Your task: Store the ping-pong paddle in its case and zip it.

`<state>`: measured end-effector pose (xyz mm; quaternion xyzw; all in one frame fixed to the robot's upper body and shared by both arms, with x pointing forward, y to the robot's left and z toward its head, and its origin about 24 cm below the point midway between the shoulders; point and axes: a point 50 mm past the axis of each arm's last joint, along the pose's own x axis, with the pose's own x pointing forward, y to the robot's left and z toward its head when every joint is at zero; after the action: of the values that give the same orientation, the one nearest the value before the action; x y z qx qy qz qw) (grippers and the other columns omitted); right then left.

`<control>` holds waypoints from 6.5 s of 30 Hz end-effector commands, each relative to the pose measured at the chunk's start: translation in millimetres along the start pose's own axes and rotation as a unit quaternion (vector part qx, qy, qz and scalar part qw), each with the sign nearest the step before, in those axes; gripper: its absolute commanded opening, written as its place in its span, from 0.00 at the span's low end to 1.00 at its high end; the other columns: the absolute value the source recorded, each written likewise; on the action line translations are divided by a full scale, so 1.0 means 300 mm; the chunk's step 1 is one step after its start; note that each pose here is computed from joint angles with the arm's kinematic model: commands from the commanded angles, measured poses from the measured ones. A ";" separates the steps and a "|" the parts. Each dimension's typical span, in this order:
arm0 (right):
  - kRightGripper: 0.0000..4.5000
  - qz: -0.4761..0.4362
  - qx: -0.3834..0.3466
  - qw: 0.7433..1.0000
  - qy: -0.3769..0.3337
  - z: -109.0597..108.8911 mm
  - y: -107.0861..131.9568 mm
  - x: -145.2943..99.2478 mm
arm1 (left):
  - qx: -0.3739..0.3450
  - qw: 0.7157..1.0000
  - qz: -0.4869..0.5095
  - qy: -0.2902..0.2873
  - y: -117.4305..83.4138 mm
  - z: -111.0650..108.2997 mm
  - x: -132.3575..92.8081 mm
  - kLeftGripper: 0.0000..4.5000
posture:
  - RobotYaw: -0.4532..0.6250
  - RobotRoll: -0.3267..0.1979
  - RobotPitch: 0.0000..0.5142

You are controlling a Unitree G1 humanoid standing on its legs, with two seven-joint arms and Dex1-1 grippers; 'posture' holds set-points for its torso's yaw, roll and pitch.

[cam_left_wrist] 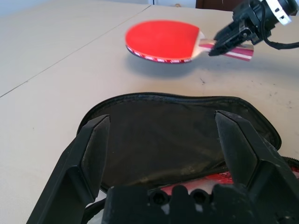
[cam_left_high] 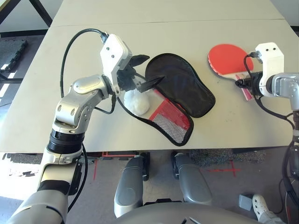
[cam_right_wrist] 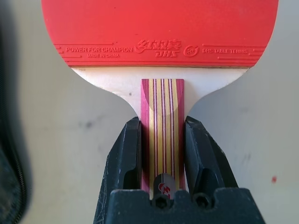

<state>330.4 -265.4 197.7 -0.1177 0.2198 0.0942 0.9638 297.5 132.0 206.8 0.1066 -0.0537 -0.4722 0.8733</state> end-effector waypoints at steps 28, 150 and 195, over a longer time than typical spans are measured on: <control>0.25 0.213 -0.071 0.974 0.024 -0.040 0.383 0.027 | 0.018 0.999 0.019 0.018 -0.011 0.002 -0.039 1.00 | 0.50 0.62 0.46; 0.01 0.398 0.226 0.883 0.101 -0.255 0.013 -0.180 | 0.082 0.987 -0.088 0.103 -0.122 -0.019 0.098 1.00 | 0.47 0.62 0.55; 1.00 0.397 -0.128 0.908 -0.044 -0.032 -0.107 -0.126 | 0.087 0.988 -0.071 0.102 -0.088 -0.013 0.074 1.00 | 0.49 0.62 0.52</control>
<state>297.9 -302.7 218.9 -0.1202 0.1774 0.4941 0.8426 288.9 95.3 197.3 0.2317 -0.0015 -0.5173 0.8238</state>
